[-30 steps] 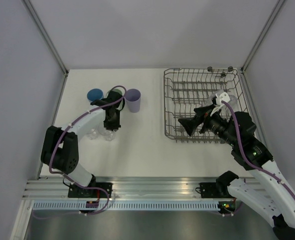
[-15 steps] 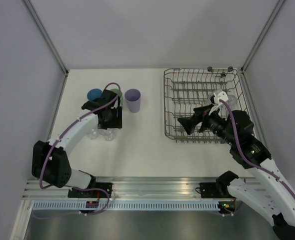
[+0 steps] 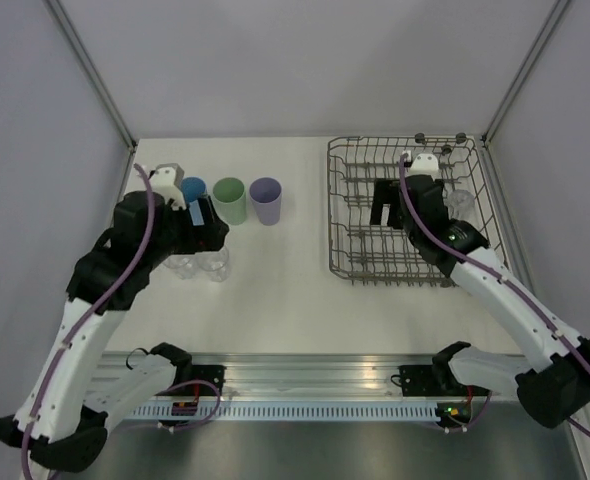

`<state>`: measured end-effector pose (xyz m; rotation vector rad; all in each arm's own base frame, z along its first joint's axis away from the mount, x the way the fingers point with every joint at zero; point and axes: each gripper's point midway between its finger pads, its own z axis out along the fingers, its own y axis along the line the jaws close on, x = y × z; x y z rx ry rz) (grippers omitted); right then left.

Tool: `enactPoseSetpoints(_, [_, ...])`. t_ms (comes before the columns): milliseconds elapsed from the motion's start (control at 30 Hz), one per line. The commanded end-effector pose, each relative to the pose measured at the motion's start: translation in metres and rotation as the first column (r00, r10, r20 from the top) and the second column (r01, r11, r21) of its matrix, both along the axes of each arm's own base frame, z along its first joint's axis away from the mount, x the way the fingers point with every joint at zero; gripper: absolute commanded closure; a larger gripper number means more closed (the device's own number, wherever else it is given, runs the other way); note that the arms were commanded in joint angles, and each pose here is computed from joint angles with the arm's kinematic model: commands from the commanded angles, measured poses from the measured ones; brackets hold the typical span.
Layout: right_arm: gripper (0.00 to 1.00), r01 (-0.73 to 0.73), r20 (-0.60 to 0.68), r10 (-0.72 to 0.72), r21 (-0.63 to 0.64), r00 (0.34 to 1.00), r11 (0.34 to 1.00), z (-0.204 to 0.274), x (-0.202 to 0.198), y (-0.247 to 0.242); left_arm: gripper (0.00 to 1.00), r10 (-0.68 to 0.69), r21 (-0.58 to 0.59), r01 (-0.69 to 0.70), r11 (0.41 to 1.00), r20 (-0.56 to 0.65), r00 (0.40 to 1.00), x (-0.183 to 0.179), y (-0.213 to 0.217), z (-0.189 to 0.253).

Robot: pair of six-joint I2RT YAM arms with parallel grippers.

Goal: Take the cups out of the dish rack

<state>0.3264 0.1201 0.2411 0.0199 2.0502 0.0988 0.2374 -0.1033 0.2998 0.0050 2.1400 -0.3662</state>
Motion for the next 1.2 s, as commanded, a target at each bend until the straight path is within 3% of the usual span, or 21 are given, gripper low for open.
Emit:
enactPoseSetpoints(0, [0.02, 0.268, 0.007, -0.268, -0.072, 0.963, 0.961, 0.004, 0.028, -0.063, 0.00, -0.002, 0.028, -0.002, 1.000, 0.130, 0.992, -0.017, 0.017, 0.028])
enactPoseSetpoints(133, [0.02, 0.245, -0.012, -0.248, -0.107, 0.969, 0.963, -0.016, 0.055, -0.089, 0.00, 0.010, 0.014, -0.014, 1.000, 0.251, 0.968, -0.026, 0.027, 0.038])
enactPoseSetpoints(267, [0.02, 0.273, -0.061, -0.280, -0.114, 0.958, 0.955, -0.035, 0.073, -0.110, 0.00, 0.039, -0.026, -0.033, 0.999, 0.298, 0.954, -0.030, 0.031, 0.022])
enactPoseSetpoints(400, [0.02, 0.232, -0.140, -0.236, -0.043, 0.962, 0.972, -0.055, 0.092, -0.128, 0.00, 0.019, -0.040, -0.009, 0.999, 0.249, 0.968, -0.025, 0.021, -0.003])
enactPoseSetpoints(533, [0.02, 0.217, -0.191, -0.229, -0.081, 0.954, 0.973, -0.077, 0.106, -0.140, 0.00, 0.012, -0.011, -0.010, 1.000, 0.180, 0.984, -0.019, 0.017, -0.032])
enactPoseSetpoints(700, [0.02, 0.123, -0.275, -0.134, -0.057, 0.952, 0.991, -0.102, 0.123, -0.137, 0.00, -0.035, -0.015, 0.038, 0.999, 0.161, 0.986, -0.016, 0.007, -0.037])
enactPoseSetpoints(1167, [0.06, 0.080, -0.369, -0.105, -0.083, 0.924, 0.993, -0.131, 0.135, -0.137, 0.00, -0.078, -0.028, 0.082, 0.996, 0.142, 0.987, -0.019, -0.001, -0.045])
